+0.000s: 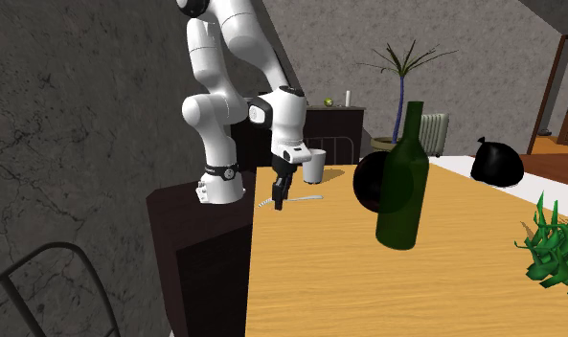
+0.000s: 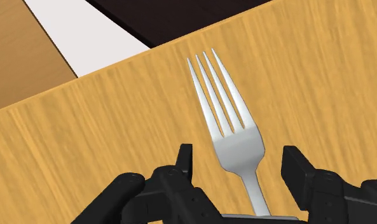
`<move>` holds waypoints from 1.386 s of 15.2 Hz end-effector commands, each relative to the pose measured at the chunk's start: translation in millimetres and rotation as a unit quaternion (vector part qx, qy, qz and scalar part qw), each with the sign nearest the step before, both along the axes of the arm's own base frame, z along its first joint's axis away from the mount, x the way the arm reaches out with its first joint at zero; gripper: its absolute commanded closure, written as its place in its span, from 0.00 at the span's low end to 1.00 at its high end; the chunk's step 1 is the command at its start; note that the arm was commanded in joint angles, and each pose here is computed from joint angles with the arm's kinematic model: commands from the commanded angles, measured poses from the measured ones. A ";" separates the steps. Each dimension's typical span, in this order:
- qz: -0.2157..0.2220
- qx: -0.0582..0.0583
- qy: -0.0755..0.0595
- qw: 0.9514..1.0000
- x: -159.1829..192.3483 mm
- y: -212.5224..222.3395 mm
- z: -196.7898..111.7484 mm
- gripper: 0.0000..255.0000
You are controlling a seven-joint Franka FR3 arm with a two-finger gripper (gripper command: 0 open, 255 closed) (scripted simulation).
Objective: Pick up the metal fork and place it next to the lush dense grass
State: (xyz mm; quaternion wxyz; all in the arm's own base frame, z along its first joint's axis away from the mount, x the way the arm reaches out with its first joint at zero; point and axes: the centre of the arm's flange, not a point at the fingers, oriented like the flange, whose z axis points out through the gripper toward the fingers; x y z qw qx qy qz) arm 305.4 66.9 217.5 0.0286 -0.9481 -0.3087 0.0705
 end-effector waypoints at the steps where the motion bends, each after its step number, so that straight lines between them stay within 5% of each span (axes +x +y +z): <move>1: 0.000 0.000 0.000 1.000 0.0 0.0 0.0 1.00; 9: 0.000 0.000 0.000 1.000 0.0 0.0 -0.1 1.00; 21: 0.000 0.000 0.000 1.000 0.0 0.0 63.3 1.00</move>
